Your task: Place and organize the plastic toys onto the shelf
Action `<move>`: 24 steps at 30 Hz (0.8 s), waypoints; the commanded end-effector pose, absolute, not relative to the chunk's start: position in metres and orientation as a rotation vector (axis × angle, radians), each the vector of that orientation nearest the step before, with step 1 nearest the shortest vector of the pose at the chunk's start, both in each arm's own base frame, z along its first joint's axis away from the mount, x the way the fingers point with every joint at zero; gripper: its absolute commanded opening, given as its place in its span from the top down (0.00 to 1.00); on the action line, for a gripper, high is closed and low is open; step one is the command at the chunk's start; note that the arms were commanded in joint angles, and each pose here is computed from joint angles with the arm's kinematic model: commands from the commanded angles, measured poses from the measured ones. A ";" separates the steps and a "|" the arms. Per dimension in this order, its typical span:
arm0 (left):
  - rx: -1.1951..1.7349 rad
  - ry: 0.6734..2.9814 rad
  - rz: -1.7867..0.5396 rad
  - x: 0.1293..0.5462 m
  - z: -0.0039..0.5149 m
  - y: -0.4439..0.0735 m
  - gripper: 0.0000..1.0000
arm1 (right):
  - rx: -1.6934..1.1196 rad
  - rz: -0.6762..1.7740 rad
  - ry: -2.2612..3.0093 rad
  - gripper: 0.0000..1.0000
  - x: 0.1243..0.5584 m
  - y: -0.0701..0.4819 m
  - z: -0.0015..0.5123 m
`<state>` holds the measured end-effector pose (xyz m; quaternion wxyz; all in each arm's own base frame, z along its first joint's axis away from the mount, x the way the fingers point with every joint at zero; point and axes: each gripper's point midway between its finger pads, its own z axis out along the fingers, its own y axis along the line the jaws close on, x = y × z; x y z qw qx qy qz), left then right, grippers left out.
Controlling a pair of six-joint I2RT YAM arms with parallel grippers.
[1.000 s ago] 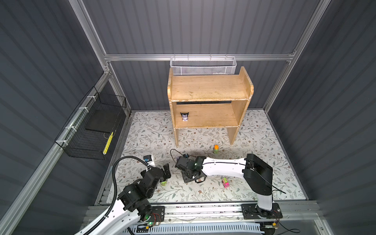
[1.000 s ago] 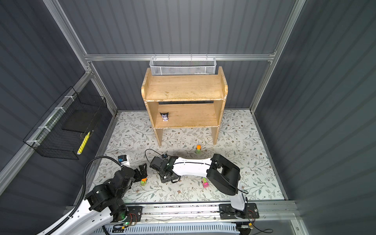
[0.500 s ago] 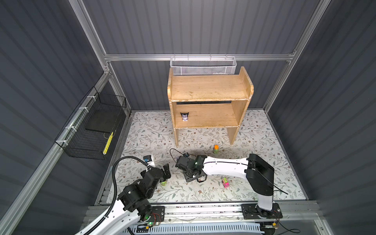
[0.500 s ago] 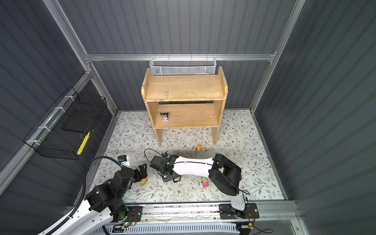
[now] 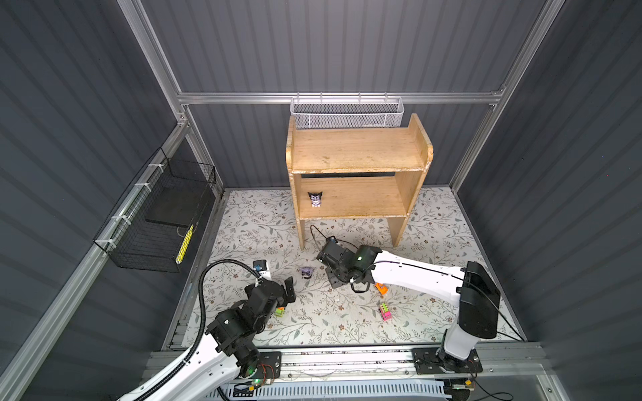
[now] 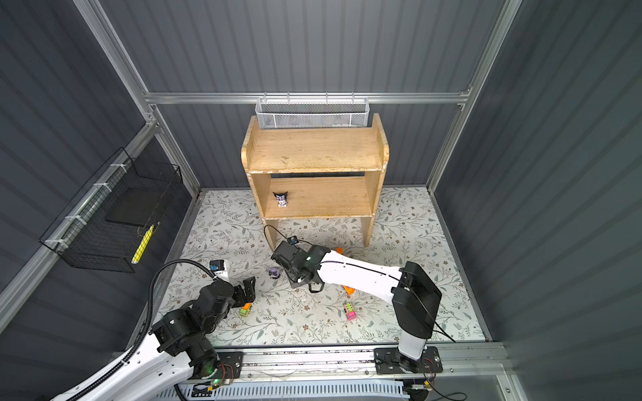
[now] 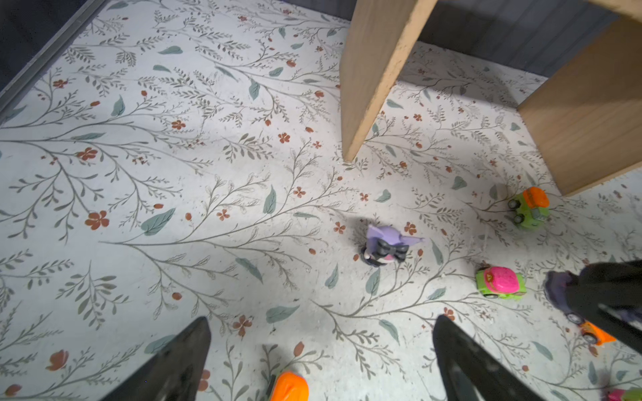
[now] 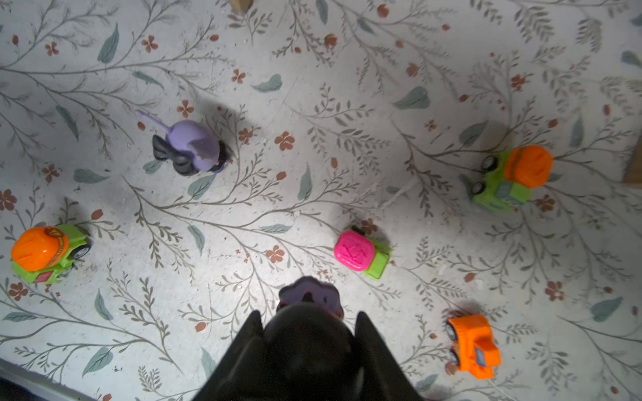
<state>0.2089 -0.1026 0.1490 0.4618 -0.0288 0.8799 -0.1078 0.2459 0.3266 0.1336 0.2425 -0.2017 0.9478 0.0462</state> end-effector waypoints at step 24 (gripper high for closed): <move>0.066 2.072 -0.358 0.237 0.209 -0.150 0.00 | -0.518 0.146 2.287 0.64 0.360 0.291 0.261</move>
